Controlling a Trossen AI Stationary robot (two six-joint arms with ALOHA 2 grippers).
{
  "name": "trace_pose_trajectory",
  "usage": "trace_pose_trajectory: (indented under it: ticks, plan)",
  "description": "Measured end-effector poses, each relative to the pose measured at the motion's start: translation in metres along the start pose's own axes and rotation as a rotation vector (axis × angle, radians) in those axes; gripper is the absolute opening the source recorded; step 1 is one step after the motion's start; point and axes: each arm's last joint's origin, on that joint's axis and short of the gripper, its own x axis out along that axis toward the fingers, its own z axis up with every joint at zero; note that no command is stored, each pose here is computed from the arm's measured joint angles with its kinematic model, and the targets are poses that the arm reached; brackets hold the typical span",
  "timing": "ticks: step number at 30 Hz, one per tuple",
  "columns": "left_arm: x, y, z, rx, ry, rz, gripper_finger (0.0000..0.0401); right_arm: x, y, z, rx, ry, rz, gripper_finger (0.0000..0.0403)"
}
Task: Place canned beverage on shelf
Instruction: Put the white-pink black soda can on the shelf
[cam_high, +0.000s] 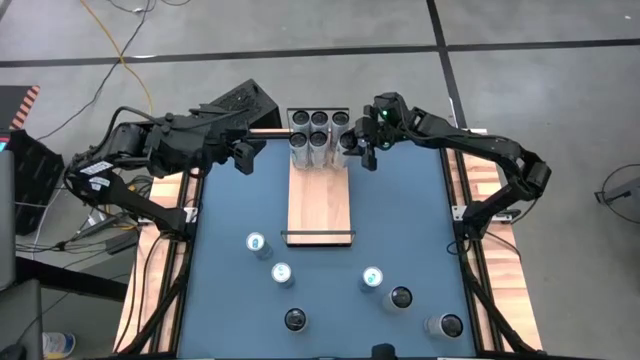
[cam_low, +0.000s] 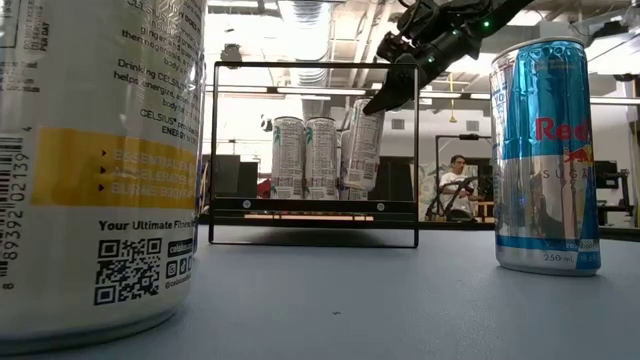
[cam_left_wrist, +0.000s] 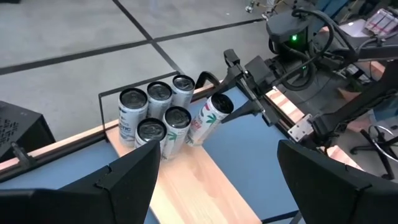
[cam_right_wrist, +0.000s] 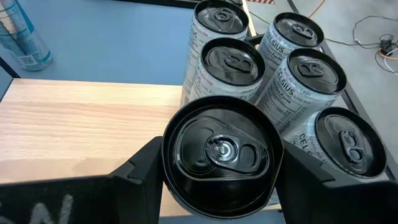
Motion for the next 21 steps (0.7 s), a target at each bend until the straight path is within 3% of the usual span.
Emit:
trace_pose_trajectory:
  ticks: [21]
  plan:
    - [-0.0003,-0.0005,-0.0002,-0.011,0.015,-0.020,0.0309,-0.0028,-0.0081,-0.0041,0.008,0.007,-0.023,0.0224]
